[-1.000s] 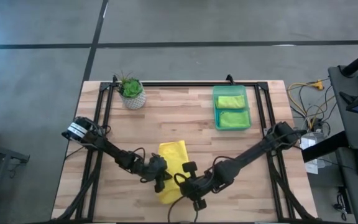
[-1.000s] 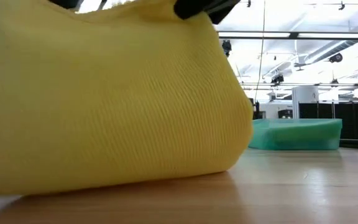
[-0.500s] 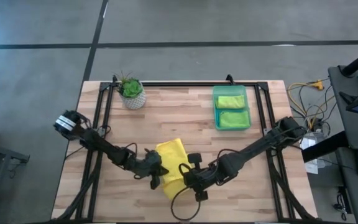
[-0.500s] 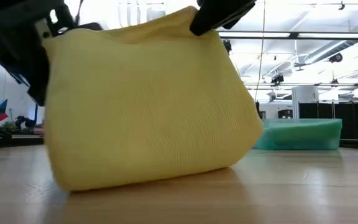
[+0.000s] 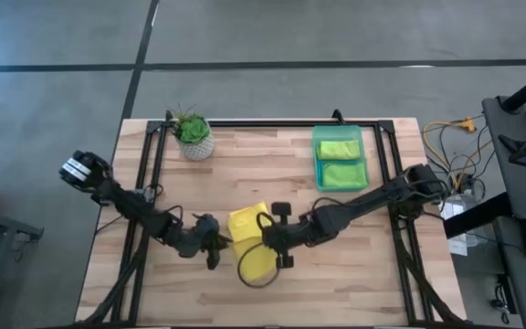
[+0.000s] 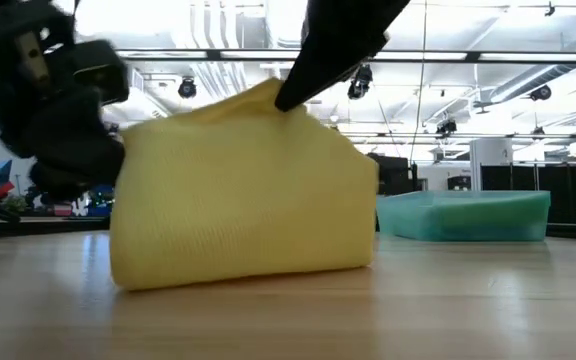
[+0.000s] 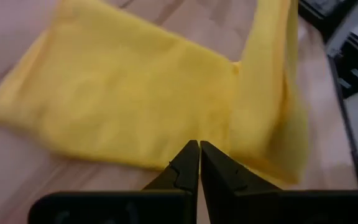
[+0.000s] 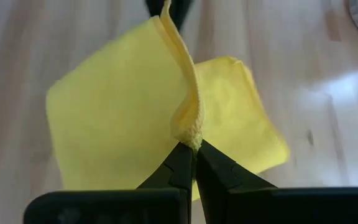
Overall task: Fold microfiber towels
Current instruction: Fold the yellow towel
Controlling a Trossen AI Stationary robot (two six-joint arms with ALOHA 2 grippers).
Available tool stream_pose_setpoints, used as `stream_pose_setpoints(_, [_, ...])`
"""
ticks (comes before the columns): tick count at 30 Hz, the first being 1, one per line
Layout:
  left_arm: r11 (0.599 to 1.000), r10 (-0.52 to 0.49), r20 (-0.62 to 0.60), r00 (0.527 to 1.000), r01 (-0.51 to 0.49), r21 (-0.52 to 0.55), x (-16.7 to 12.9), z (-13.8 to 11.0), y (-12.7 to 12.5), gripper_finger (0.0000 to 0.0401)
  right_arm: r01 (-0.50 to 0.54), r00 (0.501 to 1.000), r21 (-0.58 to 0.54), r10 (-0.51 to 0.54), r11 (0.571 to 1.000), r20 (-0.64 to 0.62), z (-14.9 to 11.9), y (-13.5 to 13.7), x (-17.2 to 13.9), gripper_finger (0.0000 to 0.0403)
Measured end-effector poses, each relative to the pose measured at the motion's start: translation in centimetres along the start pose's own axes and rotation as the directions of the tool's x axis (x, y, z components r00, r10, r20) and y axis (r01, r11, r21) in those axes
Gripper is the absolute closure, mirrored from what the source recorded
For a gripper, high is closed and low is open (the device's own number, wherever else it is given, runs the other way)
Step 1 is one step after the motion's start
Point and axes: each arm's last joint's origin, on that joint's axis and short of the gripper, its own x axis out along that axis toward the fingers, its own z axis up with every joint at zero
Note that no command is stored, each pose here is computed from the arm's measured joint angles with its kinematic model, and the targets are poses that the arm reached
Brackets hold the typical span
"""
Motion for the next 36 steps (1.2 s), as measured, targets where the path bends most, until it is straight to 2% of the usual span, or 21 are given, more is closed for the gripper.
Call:
stream_pose_setpoints(9, [0.994,0.019,-0.016,1.000,-0.021,-0.110,-1.8,-3.2,0.8,0.0401,0.002,1.000,0.003,-0.002,1.000,-0.006,-0.1,-4.0,1.5,0.0394])
stream_pose_setpoints(13, [0.994,0.018,-0.001,1.000,-0.018,-0.106,-2.0,-3.4,0.6,0.0401,-0.037,0.999,0.008,0.037,0.999,0.012,-0.2,-5.3,2.2,0.0394])
stream_pose_setpoints(20, [0.994,0.035,0.032,0.999,-0.032,-0.109,-2.0,-3.3,0.6,0.0401,-0.006,1.000,0.019,0.006,1.000,0.016,-0.6,-7.9,2.9,0.0394])
stream_pose_setpoints(23, [0.993,0.039,0.038,0.999,-0.034,-0.109,-2.0,-3.3,0.6,0.0401,-0.028,0.999,0.016,0.027,1.000,0.028,-0.7,-8.9,3.2,0.0394])
stream_pose_setpoints(30, [0.993,0.042,0.043,0.998,-0.037,-0.111,-2.0,-3.3,0.6,0.0401,-0.114,0.993,0.032,0.114,0.993,0.013,-1.5,-9.7,4.6,0.0394])
stream_pose_setpoints(36, [0.993,0.043,0.044,0.998,-0.037,-0.111,-2.0,-3.3,0.6,0.0401,-0.112,0.994,0.012,0.112,0.994,-0.018,-2.2,-9.6,6.6,0.0394])
